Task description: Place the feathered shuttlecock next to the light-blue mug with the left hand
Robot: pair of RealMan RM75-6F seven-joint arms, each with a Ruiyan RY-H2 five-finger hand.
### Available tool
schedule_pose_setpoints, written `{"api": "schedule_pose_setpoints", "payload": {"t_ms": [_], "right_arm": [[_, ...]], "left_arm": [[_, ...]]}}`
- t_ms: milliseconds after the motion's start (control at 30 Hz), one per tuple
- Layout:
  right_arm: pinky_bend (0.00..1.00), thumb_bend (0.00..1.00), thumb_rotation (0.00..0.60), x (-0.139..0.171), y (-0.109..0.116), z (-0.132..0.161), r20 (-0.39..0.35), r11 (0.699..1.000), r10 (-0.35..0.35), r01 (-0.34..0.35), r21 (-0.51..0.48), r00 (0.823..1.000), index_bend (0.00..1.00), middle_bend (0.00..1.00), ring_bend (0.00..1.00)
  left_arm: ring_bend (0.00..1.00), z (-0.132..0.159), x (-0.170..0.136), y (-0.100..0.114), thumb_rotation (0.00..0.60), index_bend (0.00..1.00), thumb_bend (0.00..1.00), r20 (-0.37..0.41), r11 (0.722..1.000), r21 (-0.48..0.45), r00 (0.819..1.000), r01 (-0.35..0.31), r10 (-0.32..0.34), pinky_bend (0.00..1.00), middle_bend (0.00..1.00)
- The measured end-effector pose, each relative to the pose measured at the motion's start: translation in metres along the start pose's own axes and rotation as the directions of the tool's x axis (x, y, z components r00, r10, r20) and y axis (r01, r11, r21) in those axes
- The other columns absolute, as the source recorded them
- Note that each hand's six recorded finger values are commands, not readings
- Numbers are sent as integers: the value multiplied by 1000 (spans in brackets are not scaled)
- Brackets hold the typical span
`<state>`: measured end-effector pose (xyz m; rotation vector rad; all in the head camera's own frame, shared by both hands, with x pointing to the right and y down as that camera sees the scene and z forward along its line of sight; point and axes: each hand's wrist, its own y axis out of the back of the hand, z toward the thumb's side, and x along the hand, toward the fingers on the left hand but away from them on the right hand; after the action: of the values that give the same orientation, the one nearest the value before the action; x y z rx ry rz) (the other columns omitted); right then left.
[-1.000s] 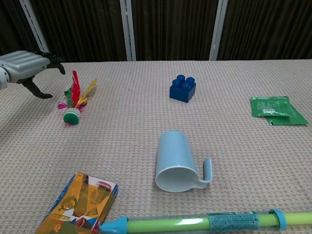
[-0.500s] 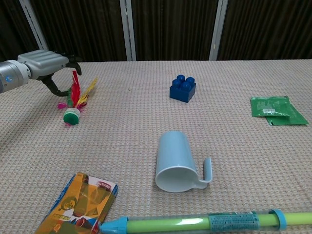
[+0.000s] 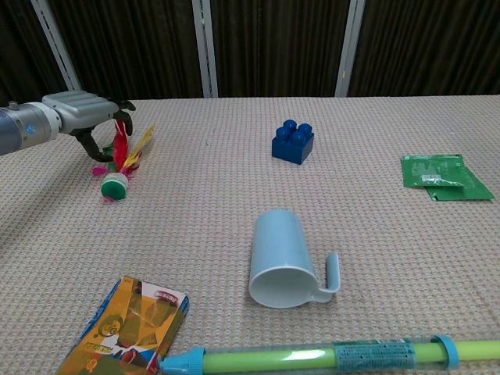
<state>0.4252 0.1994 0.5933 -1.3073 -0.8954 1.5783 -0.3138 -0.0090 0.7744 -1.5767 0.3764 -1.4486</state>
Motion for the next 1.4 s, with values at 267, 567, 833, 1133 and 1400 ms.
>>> {"api": "schedule_pose_setpoints", "payload": {"t_ms": [267,567,833,1133,1400], "right_arm": [[0,9,600,-2,-1,-1,8,1000,-3,3,2,1000,0,0,0],[0,10,600,-4,-6,2,2,1000,15,-15,7,1000,0,0,0],[0,10,600,-2,-10,9,-22,999,31,-30,16,999,0,0,0],[0,9,600,2,-8,15,-44,1000,22,-21,10,999,0,0,0],[0,10,600,6,-3,13,-52,1000,4,-4,-3,999,0,0,0]], "left_arm": [[0,3,4,-3,564,521,389,-10,1000,-3,1000,29,-29,0,0],[0,0,1,10,565,733,466,11,998,-47,999,-42,42,0,0],[0,-8,-12,35,563,710,456,75,983,-106,984,-153,161,0,0],[0,4,-27,61,562,695,447,191,960,-202,954,-195,233,0,2],[0,18,-45,70,564,672,442,257,971,-206,950,-125,177,0,7]]}}
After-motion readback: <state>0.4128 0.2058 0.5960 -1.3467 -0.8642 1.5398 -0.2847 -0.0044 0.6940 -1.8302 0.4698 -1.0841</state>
